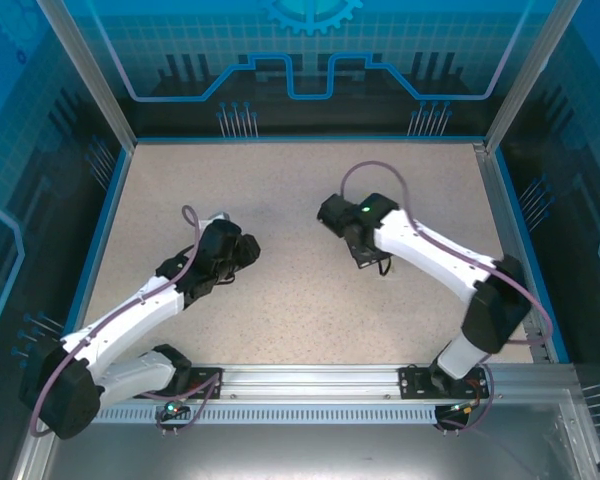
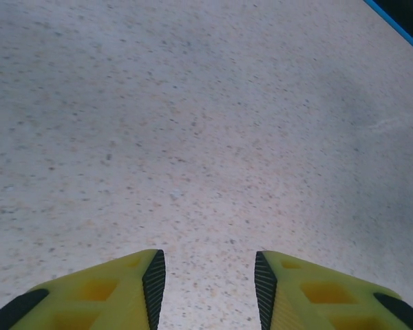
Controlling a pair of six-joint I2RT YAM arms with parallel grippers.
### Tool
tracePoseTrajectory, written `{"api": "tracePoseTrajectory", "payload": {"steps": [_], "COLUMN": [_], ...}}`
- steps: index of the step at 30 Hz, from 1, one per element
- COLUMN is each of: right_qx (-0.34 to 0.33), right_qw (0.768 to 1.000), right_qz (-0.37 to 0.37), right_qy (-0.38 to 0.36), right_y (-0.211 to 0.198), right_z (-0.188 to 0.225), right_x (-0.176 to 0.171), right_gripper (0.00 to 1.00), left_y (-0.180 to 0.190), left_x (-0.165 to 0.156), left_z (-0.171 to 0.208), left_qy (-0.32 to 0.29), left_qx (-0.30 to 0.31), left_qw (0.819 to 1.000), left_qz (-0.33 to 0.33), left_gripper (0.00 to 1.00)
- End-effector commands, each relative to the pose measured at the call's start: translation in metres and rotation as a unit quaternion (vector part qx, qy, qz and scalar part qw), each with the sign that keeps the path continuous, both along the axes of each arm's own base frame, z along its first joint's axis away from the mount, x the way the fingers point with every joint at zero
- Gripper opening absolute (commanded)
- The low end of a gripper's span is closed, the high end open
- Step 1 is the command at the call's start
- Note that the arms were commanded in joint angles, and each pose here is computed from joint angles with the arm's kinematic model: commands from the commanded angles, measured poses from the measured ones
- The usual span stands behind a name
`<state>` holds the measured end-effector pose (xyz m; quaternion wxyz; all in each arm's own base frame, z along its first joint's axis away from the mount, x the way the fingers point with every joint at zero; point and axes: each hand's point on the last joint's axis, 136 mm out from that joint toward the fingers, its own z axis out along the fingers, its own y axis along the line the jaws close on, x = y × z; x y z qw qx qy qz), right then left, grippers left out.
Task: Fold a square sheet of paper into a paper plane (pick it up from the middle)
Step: Turn over the paper at the center of the table.
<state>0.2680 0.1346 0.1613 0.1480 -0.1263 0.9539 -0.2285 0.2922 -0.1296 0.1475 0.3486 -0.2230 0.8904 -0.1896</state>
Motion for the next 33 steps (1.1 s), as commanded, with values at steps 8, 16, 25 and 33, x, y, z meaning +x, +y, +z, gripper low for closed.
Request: {"api": "tracePoseTrajectory", "payload": {"steps": [8, 16, 25, 33], "right_qx": [-0.03, 0.25, 0.412, 0.563], "right_qw": [0.992, 0.945, 0.906, 0.819], "right_qz": [0.053, 0.115, 0.049, 0.028], "right_qy": [0.109, 0.176, 0.089, 0.104], "right_y": [0.107, 0.221, 0.138, 0.105], "right_z": [-0.08, -0.09, -0.052, -0.058], "right_x": [-0.017, -0.032, -0.006, 0.015], "right_gripper": [0.16, 0.42, 0.52, 0.26], "left_y": [0.047, 0.058, -0.038, -0.136], "left_x": [-0.022, -0.035, -0.016, 0.016], "left_z": [0.003, 0.023, 0.018, -0.02], "left_qy": [0.002, -0.021, 0.002, 0.094], "left_qx": [0.055, 0.057, -0.068, -0.133], "left_qw": [0.996, 0.996, 0.99, 0.958], "left_qz": [0.07, 0.063, -0.121, -0.235], "left_gripper": [0.43, 0.47, 0.48, 0.27]}}
